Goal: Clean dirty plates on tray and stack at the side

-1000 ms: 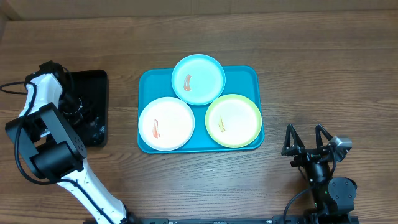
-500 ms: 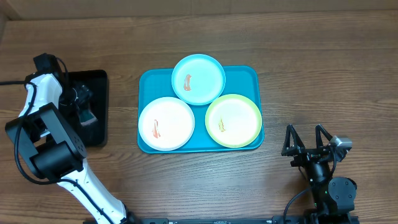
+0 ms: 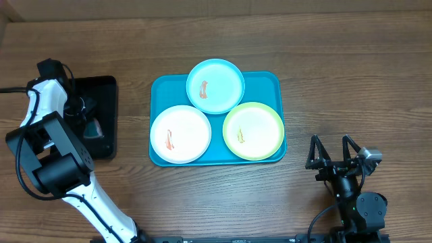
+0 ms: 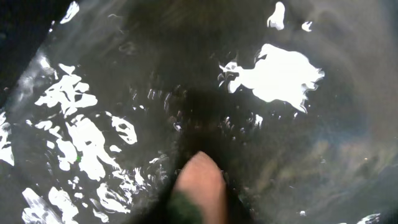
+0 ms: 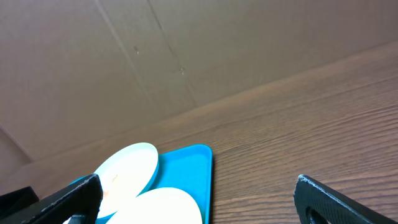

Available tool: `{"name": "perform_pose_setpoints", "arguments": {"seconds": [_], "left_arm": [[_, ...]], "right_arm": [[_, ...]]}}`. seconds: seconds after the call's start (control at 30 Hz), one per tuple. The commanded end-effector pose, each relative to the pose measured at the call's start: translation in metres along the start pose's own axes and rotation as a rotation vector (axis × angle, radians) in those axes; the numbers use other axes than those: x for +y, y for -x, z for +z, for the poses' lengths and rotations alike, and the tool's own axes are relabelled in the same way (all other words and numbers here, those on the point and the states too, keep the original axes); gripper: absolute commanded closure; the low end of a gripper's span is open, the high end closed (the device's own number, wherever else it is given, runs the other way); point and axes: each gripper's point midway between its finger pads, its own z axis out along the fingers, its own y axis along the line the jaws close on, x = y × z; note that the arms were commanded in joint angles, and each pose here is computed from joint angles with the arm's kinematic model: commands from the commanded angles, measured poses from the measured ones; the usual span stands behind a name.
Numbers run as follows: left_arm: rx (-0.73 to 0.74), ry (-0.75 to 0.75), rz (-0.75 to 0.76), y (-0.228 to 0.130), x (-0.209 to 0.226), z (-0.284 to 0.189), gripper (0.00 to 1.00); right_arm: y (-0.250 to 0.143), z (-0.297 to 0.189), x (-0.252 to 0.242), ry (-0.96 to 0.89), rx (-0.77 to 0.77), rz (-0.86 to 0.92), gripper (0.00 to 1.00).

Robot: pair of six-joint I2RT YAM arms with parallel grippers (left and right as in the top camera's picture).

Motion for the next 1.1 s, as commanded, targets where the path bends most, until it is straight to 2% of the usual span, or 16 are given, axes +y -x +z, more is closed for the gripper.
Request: {"name": "perform_pose_setpoints", "arguments": {"seconds": [0.0, 0.23, 0.37, 0.5, 0.77, 0.9, 1.07], "left_arm": [[-0.008, -0.003, 0.007, 0.008, -0.004, -0.004, 0.00], [0.112, 0.044, 0.012, -0.021, 0.008, -0.006, 0.01], [0.161, 0.065, 0.014, -0.033, 0.013, -0.008, 0.17], [0.157, 0.064, 0.014, -0.032, 0.013, -0.008, 0.16], [0.088, 0.069, 0.014, -0.016, 0.012, -0.005, 0.21], [0.083, 0.045, 0.080, -0.014, 0.008, -0.005, 0.32], [0.108, 0.001, 0.169, -0.019, 0.001, -0.005, 0.39]], "right_arm": [[0.000, 0.000, -0.003, -0.009, -0.011, -0.006, 0.00], [0.000, 0.000, -0.003, -0.009, -0.011, -0.006, 0.00], [0.000, 0.000, -0.003, -0.009, -0.011, -0.006, 0.00], [0.000, 0.000, -0.002, -0.009, -0.011, -0.006, 0.00], [0.000, 0.000, -0.003, -0.009, -0.011, -0.006, 0.00], [0.000, 0.000, -0.002, -0.009, -0.011, -0.006, 0.00], [0.000, 0.000, -0.002, -0.009, -0.011, -0.006, 0.00]]}}
